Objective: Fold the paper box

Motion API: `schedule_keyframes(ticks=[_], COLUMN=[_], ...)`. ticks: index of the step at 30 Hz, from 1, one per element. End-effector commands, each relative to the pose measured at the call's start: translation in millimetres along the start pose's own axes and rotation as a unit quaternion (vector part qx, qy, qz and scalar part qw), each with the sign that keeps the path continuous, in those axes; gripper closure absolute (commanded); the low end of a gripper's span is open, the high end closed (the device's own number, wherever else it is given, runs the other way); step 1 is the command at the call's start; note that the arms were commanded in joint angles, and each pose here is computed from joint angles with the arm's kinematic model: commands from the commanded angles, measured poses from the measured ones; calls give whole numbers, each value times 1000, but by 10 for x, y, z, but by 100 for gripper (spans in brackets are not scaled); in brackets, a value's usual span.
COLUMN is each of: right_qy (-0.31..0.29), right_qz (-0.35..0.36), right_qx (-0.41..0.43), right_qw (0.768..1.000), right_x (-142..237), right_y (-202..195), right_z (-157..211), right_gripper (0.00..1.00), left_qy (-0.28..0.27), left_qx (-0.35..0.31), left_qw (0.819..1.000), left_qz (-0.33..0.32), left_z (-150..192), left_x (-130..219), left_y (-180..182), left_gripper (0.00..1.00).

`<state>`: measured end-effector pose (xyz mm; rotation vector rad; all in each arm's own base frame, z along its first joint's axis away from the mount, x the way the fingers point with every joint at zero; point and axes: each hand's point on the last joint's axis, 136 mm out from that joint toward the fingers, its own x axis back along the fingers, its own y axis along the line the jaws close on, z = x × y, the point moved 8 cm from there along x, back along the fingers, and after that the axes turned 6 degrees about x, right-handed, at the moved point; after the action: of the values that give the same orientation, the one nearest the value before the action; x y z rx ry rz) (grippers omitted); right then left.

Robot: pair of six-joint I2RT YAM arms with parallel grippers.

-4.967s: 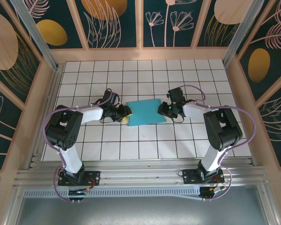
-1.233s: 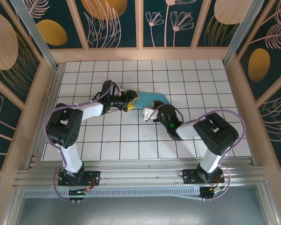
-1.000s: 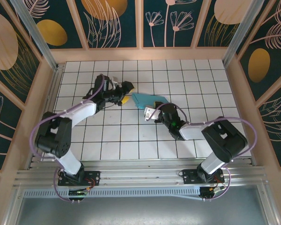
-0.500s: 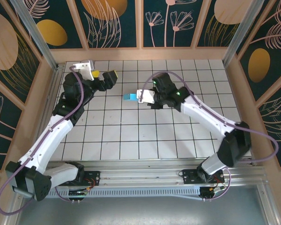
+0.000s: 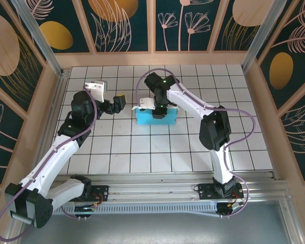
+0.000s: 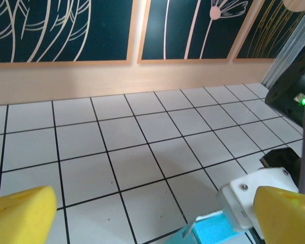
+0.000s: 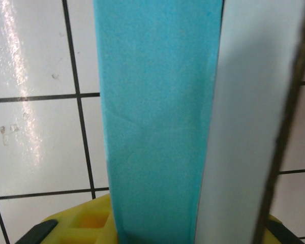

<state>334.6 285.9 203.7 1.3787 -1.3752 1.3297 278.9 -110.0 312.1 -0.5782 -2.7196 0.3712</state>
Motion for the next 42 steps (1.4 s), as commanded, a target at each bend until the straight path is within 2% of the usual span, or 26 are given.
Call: schedule_keyframes(ticks=[1,9,15,24,29,32,34,38,41,42], right_qy=[11,-30,-47,-104,-185,-264,-315,-389,-411,-409], right_qz=[-25,1,18,76,112,131,134,112,92,87], right_qx=[-16,-17,-20,-36,-88,-184,-277,-429,-524,-548], right_qw=[999,999,999,991,972,938,898,808,740,725], right_x=[-53,-2,91,340,668,909,1035,1089,1072,1040], right_y=[-7,-80,-101,-160,-237,-306,-328,-43,184,248], right_z=[43,38,34,35,71,168,376,869,1233,1328], right_gripper=[68,55,36,34,34,34,35,40,44,44], left_qy=[-11,15,20,46,75,98,113,145,175,188], left_qx=[-3,15,23,34,67,84,93,102,100,98], left_qw=[1000,1000,999,998,995,991,989,983,978,975], left_qz=[5,12,13,-2,-26,-19,1,42,62,67], left_z=[4,105,116,164,163,153,172,229,303,332], left_x=[-21,-155,-221,-348,-466,-543,-579,-622,-676,-703], left_y=[1,24,29,71,109,85,48,-23,-48,-48], left_gripper=[1,2,3,3,3,8,12,17,20,21])
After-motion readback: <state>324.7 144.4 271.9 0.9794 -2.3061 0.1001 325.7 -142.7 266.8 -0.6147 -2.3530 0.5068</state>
